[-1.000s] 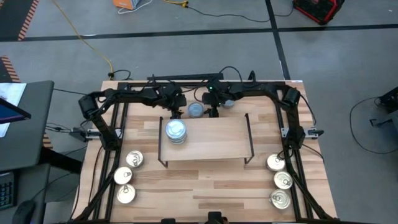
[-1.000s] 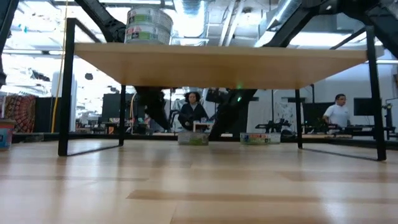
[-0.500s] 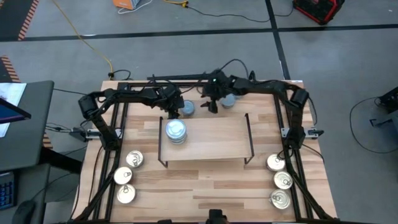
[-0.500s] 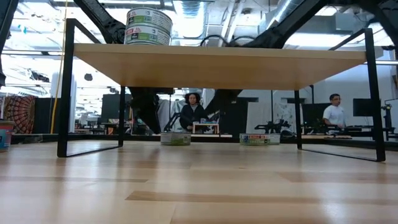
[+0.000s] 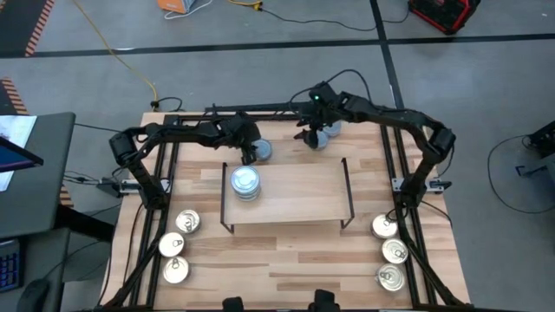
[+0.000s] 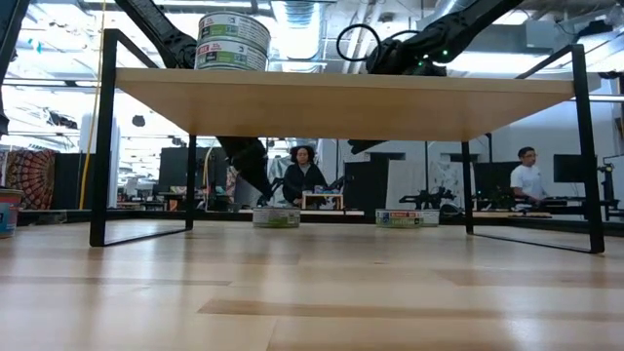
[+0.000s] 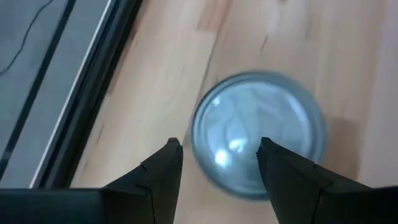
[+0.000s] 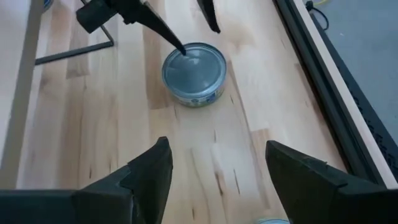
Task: Stack canned seafood by type on shelf
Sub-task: Stack the green tuna can on top of the green tuna can on the shelf
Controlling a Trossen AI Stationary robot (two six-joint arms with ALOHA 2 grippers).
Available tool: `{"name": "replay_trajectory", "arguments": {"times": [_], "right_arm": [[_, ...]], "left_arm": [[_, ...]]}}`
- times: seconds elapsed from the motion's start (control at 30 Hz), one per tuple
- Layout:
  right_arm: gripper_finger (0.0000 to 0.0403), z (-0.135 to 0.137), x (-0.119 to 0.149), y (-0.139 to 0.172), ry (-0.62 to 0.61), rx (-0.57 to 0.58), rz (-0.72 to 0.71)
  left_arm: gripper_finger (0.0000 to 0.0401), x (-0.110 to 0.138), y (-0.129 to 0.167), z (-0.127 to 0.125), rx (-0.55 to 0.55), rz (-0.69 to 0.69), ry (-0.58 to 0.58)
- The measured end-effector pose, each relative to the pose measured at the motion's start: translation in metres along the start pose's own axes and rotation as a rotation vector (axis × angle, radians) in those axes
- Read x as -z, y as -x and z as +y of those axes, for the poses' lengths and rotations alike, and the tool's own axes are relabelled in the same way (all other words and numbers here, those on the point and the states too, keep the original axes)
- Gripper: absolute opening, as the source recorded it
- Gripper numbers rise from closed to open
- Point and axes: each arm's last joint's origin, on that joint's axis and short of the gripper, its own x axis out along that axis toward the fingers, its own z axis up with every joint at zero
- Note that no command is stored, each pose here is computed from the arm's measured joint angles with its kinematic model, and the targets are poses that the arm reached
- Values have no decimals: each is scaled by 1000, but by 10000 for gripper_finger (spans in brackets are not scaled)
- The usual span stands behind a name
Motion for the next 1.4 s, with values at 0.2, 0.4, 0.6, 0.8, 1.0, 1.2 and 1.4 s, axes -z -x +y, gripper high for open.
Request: {"name": "replay_trajectory", "arguments": {"times": [0.2,0.4,0.6,0.8,1.0,1.2,1.4], "right_arm": [[281,5,-4,9,12,2,-18],[281,14,-10,20,34,-2,-44],[281,21,-12,33,39,-5,-48],[281,24,-14,42,47,2,-68],[281,24,-14,42,44,4,-61],[281,24,-11,42,35,-1,-36],[281,27,-8,39,34,-10,-22]], "left_arm": [[197,-2,0,-5,45,-18,-118],[197,8,1,-7,76,70,-231],[197,21,5,-4,-23,283,-284],[194,31,20,1,-160,603,-277],[185,15,42,9,-181,544,-177],[179,5,76,18,-187,409,-90],[178,23,73,28,-50,299,40]]}}
